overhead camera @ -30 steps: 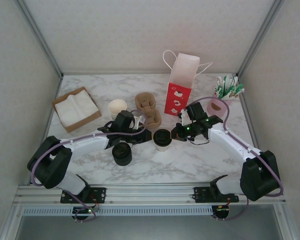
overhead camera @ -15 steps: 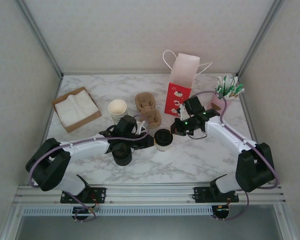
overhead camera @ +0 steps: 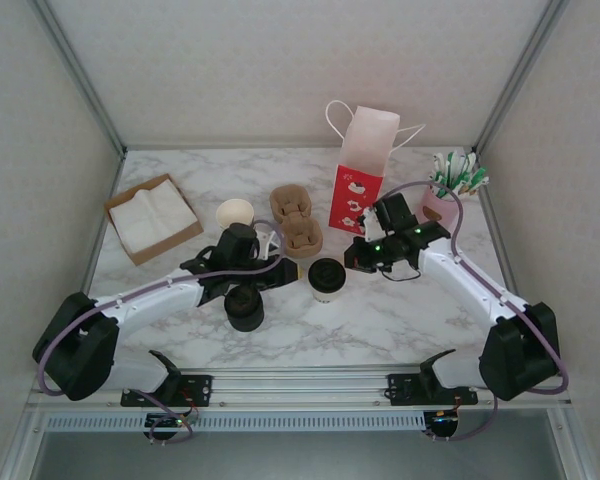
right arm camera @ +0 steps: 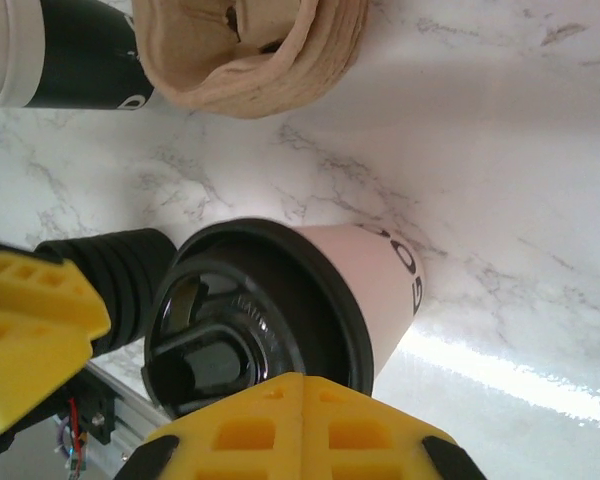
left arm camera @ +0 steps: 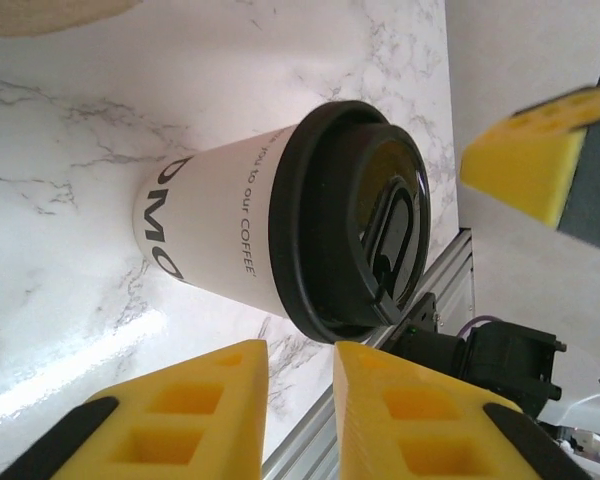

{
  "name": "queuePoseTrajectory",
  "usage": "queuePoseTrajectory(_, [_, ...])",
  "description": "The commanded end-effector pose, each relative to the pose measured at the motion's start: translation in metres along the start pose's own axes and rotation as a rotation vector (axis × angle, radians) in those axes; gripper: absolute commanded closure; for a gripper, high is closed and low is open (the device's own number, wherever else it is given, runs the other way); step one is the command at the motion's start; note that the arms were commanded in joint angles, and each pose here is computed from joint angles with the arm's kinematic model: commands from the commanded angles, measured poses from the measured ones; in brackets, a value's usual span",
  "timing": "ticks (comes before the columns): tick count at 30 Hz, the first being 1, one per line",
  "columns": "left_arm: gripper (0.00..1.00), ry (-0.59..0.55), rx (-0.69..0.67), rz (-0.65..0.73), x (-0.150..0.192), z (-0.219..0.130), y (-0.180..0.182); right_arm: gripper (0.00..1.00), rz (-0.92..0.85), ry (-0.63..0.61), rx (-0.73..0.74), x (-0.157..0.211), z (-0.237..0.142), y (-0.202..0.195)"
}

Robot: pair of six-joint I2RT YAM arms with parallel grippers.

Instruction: Pack the takeout coffee

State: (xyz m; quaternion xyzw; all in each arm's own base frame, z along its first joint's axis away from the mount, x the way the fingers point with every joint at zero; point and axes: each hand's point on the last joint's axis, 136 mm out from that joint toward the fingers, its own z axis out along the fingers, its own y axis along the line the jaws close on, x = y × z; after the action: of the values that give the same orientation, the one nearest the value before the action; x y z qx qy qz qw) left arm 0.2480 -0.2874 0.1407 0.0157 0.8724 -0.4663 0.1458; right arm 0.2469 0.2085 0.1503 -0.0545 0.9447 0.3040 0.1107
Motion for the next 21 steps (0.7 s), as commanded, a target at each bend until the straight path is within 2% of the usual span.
queuePoseTrajectory(1, [0.74, 0.013, 0.069, 0.030, -0.011, 0.000, -0.019, 1.00, 0.029, 0.021, -0.031, 0.013, 0.001, -0.001])
queuePoseTrajectory(10, [0.77, 0.042, 0.060, 0.035, -0.021, 0.015, -0.015, 1.00, 0.056, 0.045, -0.056, 0.025, 0.011, -0.006])
queuePoseTrajectory(21, [0.88, 0.050, 0.053, 0.037, -0.025, 0.021, -0.013, 1.00, 0.054, 0.063, -0.064, 0.025, 0.020, -0.004])
